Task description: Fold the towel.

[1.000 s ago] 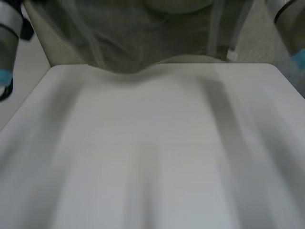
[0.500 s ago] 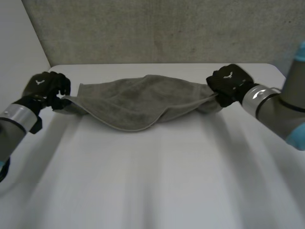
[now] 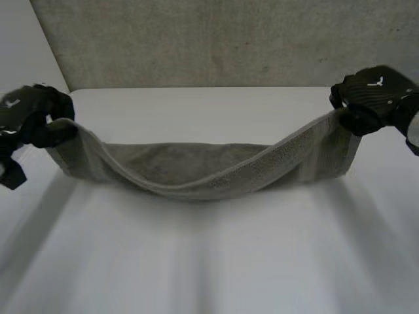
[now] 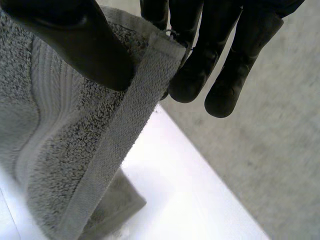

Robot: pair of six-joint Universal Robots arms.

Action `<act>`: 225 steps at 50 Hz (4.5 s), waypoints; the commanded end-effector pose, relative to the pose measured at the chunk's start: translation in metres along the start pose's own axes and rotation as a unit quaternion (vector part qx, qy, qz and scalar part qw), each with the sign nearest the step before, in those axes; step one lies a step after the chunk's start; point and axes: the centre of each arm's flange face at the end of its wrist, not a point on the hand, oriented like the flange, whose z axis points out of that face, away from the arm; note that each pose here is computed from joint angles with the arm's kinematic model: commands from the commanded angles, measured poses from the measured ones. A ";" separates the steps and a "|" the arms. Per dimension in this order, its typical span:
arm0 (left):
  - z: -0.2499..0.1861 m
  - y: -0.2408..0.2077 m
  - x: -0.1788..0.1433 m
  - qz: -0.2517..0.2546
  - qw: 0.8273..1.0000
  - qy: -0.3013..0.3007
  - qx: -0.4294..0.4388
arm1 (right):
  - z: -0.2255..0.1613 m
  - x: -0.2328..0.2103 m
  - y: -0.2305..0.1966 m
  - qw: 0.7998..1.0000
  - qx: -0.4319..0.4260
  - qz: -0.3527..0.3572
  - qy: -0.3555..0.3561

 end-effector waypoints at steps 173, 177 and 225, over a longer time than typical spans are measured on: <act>0.050 0.070 0.016 0.066 0.984 -0.091 -0.141 | 0.074 -0.192 -0.021 0.998 0.042 -0.035 -0.015; 0.051 0.070 0.022 0.067 0.984 -0.083 -0.140 | 0.062 -0.168 0.001 1.000 0.002 0.003 -0.014; 0.053 0.042 0.051 0.037 0.993 -0.056 -0.097 | 0.056 -0.310 0.026 0.950 0.091 -0.241 -0.179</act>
